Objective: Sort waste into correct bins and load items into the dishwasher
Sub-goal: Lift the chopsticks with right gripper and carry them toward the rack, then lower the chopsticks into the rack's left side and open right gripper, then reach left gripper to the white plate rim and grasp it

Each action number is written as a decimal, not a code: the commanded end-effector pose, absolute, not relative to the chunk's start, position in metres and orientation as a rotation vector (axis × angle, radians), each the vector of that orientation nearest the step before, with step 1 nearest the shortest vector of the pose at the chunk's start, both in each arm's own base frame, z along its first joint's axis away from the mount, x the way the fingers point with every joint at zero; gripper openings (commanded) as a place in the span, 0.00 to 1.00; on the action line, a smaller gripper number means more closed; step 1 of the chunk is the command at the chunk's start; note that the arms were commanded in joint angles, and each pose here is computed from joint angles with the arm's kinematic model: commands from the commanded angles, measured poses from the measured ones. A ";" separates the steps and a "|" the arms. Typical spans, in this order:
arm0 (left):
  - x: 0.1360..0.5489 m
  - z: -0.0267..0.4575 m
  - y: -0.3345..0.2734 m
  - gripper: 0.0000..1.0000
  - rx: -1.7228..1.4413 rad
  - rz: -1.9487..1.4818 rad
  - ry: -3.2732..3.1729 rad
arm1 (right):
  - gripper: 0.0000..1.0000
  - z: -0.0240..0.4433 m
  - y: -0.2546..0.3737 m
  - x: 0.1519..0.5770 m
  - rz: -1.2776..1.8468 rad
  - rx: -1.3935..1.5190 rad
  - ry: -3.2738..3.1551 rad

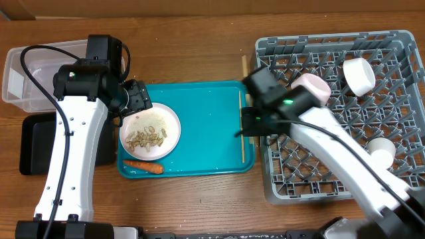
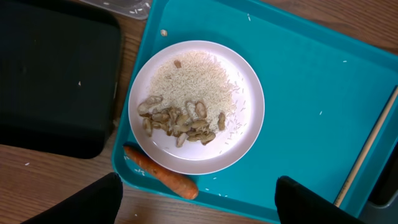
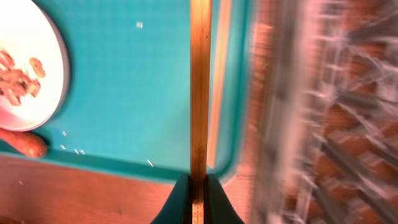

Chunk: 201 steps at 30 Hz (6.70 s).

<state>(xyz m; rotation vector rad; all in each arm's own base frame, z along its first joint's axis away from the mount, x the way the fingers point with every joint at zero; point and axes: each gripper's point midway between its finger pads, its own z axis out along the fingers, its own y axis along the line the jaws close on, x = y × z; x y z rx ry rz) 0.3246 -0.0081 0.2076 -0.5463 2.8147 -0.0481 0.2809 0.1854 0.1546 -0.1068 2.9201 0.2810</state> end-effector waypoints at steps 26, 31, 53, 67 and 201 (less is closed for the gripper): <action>0.324 0.212 -0.008 0.80 -0.561 -0.059 2.805 | 0.50 0.102 0.106 0.242 -0.064 -0.041 3.119; 0.324 0.212 -0.008 0.80 -0.561 -0.059 2.805 | 0.50 0.143 0.119 0.276 0.006 -0.034 2.988; 0.324 0.212 -0.008 0.80 -0.561 -0.059 2.805 | 0.56 0.071 0.211 0.313 0.095 -0.193 3.069; 0.324 0.212 -0.007 0.80 -0.562 -0.049 2.803 | 0.58 0.006 0.216 0.300 -0.015 -0.235 3.192; 0.333 -0.009 -0.106 0.52 -0.158 0.199 3.323 | 0.69 0.213 -0.027 0.298 0.304 0.544 2.728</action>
